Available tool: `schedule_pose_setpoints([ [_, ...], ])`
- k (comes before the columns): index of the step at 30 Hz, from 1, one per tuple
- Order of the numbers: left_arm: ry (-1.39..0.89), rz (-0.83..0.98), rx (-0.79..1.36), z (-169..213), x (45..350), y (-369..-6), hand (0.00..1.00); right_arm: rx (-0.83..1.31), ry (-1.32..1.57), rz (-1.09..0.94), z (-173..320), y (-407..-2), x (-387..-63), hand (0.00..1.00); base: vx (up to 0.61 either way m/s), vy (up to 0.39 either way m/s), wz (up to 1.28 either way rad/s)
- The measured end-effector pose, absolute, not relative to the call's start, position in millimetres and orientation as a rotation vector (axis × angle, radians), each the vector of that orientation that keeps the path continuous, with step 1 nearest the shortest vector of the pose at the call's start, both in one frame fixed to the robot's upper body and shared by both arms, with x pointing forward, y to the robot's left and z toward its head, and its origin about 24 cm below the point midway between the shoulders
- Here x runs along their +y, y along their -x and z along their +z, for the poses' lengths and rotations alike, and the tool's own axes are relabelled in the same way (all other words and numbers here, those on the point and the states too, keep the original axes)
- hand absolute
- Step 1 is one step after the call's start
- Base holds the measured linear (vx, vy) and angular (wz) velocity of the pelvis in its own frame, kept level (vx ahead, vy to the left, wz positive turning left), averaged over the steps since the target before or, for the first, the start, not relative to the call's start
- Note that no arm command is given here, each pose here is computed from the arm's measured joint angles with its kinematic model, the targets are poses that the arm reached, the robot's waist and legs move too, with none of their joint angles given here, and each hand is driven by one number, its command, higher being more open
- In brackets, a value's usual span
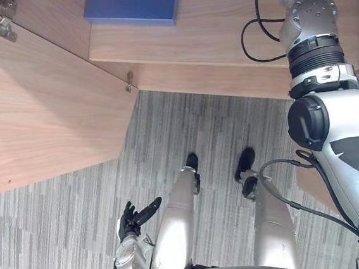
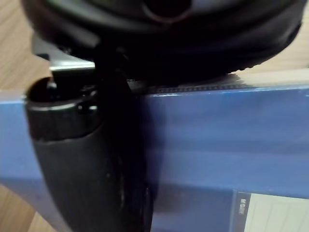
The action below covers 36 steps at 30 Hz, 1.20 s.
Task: Walk over to the cabinet, pick up the folder, carry it to the office cabinet, place the folder inside the office cabinet, then close the office cabinet door
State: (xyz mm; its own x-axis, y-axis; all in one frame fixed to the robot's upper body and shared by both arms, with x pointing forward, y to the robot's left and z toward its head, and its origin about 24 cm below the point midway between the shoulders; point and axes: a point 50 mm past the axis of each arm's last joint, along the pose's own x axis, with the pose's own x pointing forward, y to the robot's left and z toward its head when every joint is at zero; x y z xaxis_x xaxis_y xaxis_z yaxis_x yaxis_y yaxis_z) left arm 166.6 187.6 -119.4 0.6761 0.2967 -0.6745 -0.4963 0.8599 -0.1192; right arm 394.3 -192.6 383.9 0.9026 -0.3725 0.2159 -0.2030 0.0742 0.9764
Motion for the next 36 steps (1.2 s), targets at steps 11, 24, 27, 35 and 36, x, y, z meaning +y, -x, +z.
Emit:
schedule_pose_setpoints([
  [11, 0.319, 0.437, 0.674, -115, 183, -178, 1.0, -0.466, -1.477, -0.16, 384, -394, -205, 1.0, -0.01, -0.009, 0.02],
  [24, 0.322, 0.429, 0.671, -115, 182, -178, 1.0, -0.429, -1.393, -0.13, 378, -399, -198, 1.0, -0.01, -0.013, 0.01],
  [27, 0.348, 0.435, 0.668, -115, 182, -178, 1.0, -0.437, -1.366, -0.111, 375, -401, -198, 1.0, -0.07, -0.012, -0.01],
  [35, 0.362, 0.415, 0.671, -116, 181, -177, 1.0, -0.304, -1.083, -0.124, 337, -417, -181, 1.0, -0.03, -0.01, -0.04],
  [36, 0.358, 0.409, 0.675, -117, 182, -177, 1.0, -0.241, -0.995, -0.136, 321, -421, -176, 1.0, 0.0, 0.011, -0.06],
])
